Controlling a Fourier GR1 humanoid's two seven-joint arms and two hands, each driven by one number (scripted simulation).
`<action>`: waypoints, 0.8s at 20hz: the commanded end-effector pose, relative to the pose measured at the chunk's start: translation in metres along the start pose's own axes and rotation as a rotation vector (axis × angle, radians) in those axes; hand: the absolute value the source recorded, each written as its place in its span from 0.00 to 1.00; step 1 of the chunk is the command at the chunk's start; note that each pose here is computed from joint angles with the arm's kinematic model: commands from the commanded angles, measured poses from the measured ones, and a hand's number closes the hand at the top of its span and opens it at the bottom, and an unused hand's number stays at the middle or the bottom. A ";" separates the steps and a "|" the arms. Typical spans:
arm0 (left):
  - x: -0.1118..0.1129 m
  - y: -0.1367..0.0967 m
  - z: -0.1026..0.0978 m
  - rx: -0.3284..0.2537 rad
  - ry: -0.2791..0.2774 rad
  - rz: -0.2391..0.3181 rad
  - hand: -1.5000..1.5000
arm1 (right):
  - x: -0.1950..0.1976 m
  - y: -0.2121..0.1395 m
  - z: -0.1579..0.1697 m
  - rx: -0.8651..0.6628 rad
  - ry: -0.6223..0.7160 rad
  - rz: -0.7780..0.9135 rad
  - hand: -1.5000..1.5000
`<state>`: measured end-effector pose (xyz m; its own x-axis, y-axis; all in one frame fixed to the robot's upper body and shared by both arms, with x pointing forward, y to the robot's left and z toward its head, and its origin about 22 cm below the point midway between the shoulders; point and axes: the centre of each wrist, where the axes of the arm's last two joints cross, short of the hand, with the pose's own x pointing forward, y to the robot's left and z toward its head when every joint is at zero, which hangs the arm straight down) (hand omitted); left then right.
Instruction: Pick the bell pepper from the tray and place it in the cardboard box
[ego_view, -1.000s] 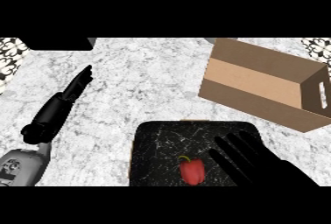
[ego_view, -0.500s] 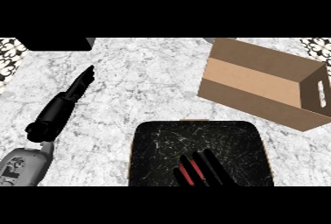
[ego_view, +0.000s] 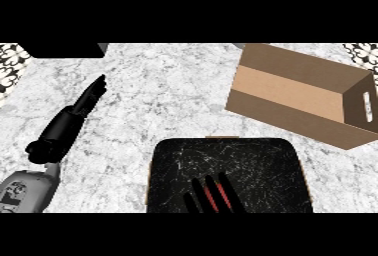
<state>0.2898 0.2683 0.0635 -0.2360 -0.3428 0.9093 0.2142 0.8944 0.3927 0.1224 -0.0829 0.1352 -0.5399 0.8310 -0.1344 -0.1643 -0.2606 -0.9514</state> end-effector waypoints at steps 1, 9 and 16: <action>0.002 0.008 0.002 0.006 -0.023 -0.012 0.50 | 0.029 0.015 -0.016 0.005 0.170 0.076 0.00; -0.001 0.000 -0.001 0.001 -0.013 -0.004 0.50 | 0.021 0.022 -0.032 0.055 0.214 0.135 0.00; 0.007 0.004 0.006 -0.006 -0.017 -0.006 0.50 | 0.021 0.018 -0.040 0.057 0.211 0.104 0.00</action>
<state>0.2886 0.2714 0.0666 -0.2506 -0.3457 0.9043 0.2139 0.8912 0.4000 0.1307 -0.0765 0.1193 -0.4918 0.8457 -0.2074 -0.1516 -0.3177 -0.9360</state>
